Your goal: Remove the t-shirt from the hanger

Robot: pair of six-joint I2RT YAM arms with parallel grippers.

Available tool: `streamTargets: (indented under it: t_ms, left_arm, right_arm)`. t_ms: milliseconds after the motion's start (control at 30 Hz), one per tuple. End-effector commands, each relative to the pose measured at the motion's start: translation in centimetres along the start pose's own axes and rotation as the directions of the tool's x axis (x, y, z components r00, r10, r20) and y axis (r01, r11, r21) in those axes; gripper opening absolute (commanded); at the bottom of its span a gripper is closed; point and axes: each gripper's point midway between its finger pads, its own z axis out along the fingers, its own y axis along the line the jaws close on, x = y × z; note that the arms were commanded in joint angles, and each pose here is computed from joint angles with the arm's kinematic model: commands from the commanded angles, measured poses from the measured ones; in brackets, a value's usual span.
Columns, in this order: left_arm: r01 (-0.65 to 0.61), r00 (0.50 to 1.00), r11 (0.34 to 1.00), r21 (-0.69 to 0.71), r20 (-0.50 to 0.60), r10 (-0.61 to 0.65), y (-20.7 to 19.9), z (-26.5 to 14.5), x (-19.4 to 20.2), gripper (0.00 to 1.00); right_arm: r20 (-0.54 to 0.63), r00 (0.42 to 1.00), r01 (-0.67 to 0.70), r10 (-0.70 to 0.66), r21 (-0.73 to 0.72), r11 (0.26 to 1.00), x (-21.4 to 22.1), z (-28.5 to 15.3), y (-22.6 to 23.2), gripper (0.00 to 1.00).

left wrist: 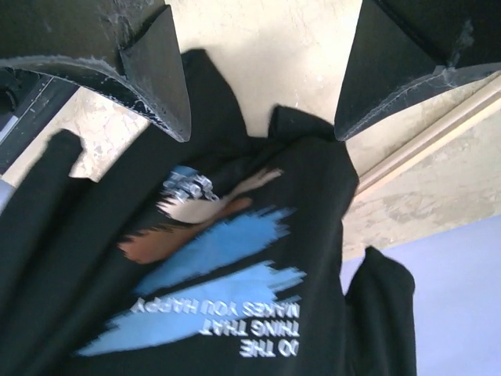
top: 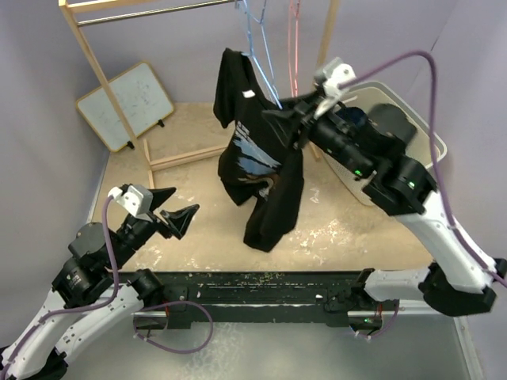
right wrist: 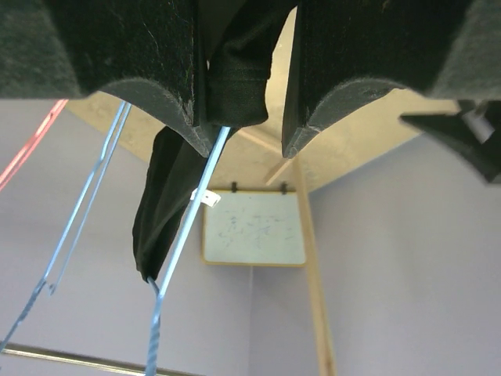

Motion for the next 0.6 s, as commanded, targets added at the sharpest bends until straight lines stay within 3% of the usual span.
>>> streamTargets:
  t_ms: [0, 200, 300, 400, 567]
  left_arm:
    - [-0.036, 0.989, 0.997, 0.072, 0.143, 0.026, -1.4, -0.1, -4.3, 0.79]
    - [-0.132, 0.962, 0.968, 0.212, 0.262, 0.074, -4.3, -0.7, -9.7, 0.99]
    - [-0.183, 0.942, 0.936, 0.3, 0.326, 0.08, -6.3, -1.1, -11.6, 0.99]
    - [-0.23, 0.93, 0.901, 0.368, 0.354, 0.093, -7.7, -0.9, -11.9, 0.99]
    - [-0.261, 0.945, 0.827, 0.498, 0.307, 0.114, -10.1, 0.2, -10.4, 0.99]
  right_arm:
    - [0.003, 0.996, -0.086, 0.087, -0.161, 0.983, -0.3, -5.0, 2.7, 0.0]
    - [-0.152, 0.978, -0.193, 0.144, -0.391, 0.9, 4.2, -11.8, 7.1, 0.0]
    - [-0.241, 0.957, -0.261, 0.163, -0.466, 0.845, 6.8, -14.6, 8.9, 0.0]
    - [-0.243, 0.951, -0.296, 0.193, -0.525, 0.798, 7.0, -17.5, 9.9, 0.0]
    - [-0.183, 0.953, -0.303, 0.243, -0.632, 0.713, 4.8, -21.2, 11.4, 0.0]
